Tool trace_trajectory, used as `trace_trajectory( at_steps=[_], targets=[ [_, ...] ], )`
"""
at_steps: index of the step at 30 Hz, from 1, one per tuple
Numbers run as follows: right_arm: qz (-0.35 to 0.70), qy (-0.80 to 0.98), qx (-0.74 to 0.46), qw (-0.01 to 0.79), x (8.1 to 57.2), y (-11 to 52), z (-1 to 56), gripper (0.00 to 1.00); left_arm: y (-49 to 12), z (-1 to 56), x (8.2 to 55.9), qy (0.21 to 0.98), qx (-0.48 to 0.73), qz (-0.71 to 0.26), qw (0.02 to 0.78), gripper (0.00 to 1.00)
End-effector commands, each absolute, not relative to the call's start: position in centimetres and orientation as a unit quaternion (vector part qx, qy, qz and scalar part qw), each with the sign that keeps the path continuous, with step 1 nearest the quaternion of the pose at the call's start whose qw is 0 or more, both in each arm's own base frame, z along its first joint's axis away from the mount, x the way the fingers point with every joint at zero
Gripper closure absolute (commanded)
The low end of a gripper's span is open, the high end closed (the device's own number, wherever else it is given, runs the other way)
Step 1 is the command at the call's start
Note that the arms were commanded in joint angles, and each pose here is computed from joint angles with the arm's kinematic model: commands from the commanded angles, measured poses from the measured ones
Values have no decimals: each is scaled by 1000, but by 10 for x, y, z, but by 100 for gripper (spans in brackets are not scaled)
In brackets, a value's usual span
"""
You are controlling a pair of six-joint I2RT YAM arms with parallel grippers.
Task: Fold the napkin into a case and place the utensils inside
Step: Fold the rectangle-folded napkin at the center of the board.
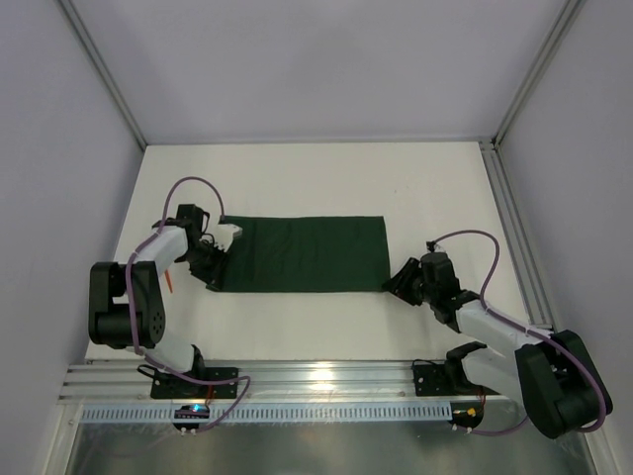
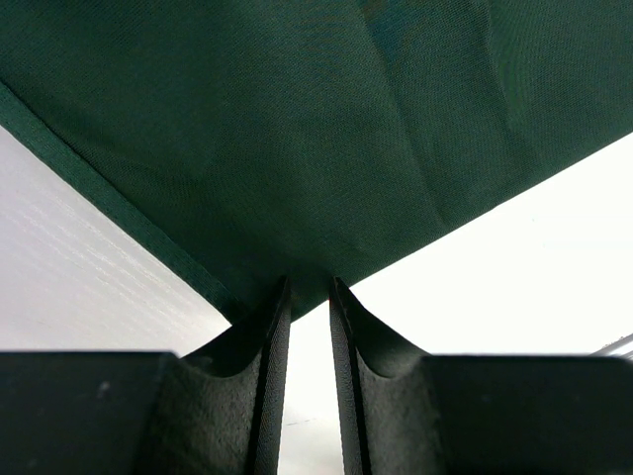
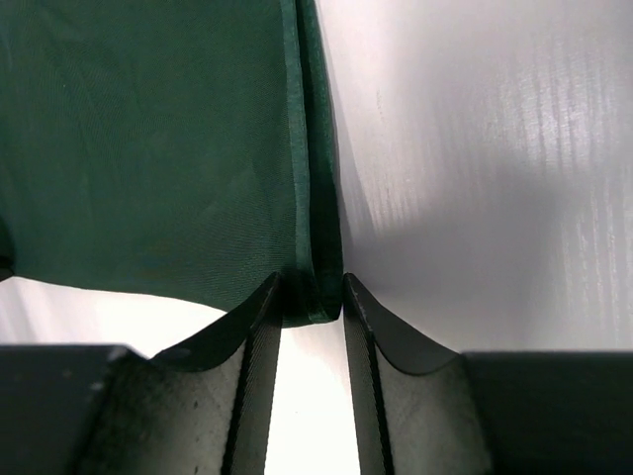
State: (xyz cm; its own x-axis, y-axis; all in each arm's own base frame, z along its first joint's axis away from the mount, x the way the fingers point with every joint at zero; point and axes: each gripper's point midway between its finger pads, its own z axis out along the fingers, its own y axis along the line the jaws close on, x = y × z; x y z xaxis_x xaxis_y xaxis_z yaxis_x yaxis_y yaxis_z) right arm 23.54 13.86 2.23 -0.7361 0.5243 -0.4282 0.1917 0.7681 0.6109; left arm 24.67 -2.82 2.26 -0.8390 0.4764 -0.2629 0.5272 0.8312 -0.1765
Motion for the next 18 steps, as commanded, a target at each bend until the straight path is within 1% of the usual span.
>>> trace_trajectory(
  at_steps=[1, 3, 6, 7, 11, 15, 18],
  targets=[
    [242, 893, 214, 314, 235, 125, 16, 66, -30, 32, 255, 945, 272, -125, 130, 75],
    [232, 892, 214, 322, 240, 122, 20, 69, -30, 32, 254, 945, 273, -124, 131, 76],
    [224, 893, 205, 333, 248, 121, 25, 76, -31, 34, 254, 944, 274, -126, 132, 75],
    [223, 893, 202, 334, 249, 121, 26, 81, -31, 34, 254, 945, 273, -127, 131, 76],
    [220, 895, 189, 339, 255, 123, 29, 90, -37, 41, 252, 940, 277, -143, 137, 76],
    [222, 894, 183, 344, 258, 124, 32, 96, -41, 52, 252, 935, 283, -153, 147, 75],
    [221, 892, 178, 350, 260, 124, 36, 96, -49, 66, 252, 928, 288, -176, 157, 75]
  ],
)
